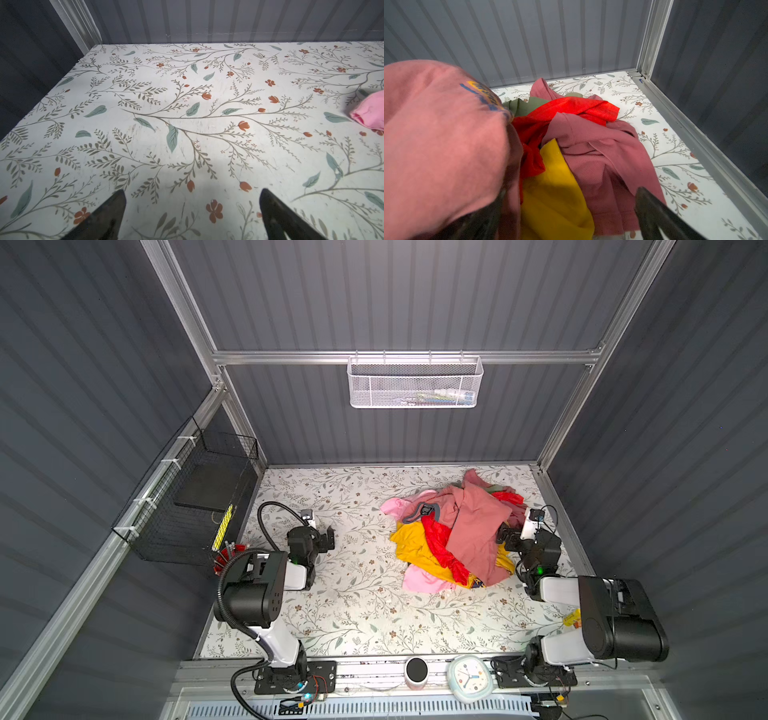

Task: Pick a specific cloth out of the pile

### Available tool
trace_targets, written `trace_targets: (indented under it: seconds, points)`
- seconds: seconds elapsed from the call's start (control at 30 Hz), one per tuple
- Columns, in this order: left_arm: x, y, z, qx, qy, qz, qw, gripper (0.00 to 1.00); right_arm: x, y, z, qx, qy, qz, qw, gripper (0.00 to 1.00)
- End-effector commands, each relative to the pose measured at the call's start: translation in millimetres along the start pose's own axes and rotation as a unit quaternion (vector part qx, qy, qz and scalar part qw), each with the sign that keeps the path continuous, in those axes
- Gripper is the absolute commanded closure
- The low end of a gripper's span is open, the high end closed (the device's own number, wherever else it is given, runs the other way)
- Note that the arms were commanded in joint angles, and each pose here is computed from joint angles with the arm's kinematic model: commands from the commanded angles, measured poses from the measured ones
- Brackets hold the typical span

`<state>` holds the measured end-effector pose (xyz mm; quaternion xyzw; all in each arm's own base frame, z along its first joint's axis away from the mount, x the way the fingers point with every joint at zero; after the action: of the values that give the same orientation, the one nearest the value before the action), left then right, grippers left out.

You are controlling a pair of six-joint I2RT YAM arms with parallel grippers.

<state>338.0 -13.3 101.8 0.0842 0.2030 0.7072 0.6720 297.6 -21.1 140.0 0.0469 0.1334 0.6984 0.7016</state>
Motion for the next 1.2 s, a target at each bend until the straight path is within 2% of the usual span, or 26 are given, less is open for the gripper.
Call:
trace_targets:
  seconds: [0.0,1.17]
  points:
    - [2.4,-0.4,-2.7,0.004,-0.004,0.000,1.000,0.00,-0.2,-2.5,2.0,-0.003,-0.001,0.010,1.000,0.01]
    - [3.5,-0.6,-2.3,0.003,-0.003,0.007,1.000,0.00,-1.9,-1.3,1.4,-0.006,-0.004,0.014,1.000,0.01]
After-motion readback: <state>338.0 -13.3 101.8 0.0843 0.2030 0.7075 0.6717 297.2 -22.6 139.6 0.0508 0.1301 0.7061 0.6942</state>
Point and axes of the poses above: each gripper's point midway between its finger pads, its own y axis back along the fingers, its own x axis along the line the jaws close on, z = x × y, the point moved 9 cm from there along y, back along the fingers, and after that the axes turned 12 degrees about y, right-handed, at the moved point
